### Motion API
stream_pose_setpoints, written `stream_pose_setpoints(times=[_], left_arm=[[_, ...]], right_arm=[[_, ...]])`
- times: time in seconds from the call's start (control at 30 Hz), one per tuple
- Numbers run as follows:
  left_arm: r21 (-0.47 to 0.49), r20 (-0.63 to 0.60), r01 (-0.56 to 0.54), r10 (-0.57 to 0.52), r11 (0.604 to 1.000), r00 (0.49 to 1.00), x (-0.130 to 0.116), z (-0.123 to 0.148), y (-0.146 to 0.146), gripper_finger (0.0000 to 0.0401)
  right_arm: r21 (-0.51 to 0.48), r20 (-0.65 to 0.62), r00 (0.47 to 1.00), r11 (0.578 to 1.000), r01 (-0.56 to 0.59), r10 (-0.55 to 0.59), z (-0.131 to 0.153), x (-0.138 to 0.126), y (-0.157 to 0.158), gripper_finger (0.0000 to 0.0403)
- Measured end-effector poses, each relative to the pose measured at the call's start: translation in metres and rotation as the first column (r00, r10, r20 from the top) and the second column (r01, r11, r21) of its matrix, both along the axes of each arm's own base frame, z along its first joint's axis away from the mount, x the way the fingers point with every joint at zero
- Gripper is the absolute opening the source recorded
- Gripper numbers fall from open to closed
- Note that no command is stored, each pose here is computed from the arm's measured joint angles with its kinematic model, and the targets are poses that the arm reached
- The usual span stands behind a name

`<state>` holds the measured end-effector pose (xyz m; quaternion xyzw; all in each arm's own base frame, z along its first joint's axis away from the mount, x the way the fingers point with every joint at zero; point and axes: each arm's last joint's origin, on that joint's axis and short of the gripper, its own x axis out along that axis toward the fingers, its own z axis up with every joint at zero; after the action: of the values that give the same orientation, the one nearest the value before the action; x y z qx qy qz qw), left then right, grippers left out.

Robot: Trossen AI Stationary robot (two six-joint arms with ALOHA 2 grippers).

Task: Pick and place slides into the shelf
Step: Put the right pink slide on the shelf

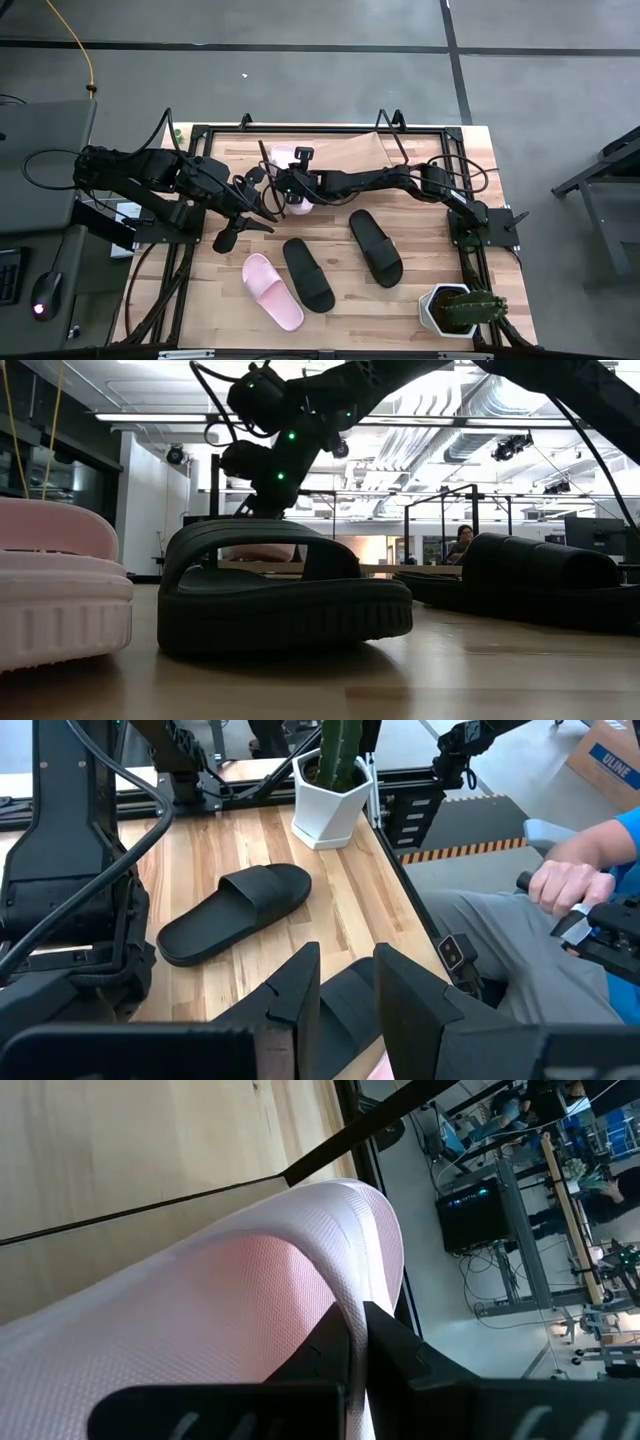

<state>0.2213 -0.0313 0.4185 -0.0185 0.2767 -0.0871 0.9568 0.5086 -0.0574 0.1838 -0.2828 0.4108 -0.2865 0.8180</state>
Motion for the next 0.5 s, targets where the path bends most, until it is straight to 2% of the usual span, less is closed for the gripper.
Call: stream_pose_setpoints(times=[0.5], left_arm=[[0.0, 0.001, 0.0, 0.0, 1.0, 1.0, 0.0, 0.0002, 0.0, 0.0083]], right_arm=[[0.028, 0.038, 0.998, 0.999, -0.04, 0.039, 0.0014, 0.0031, 0.0066, 0.0]])
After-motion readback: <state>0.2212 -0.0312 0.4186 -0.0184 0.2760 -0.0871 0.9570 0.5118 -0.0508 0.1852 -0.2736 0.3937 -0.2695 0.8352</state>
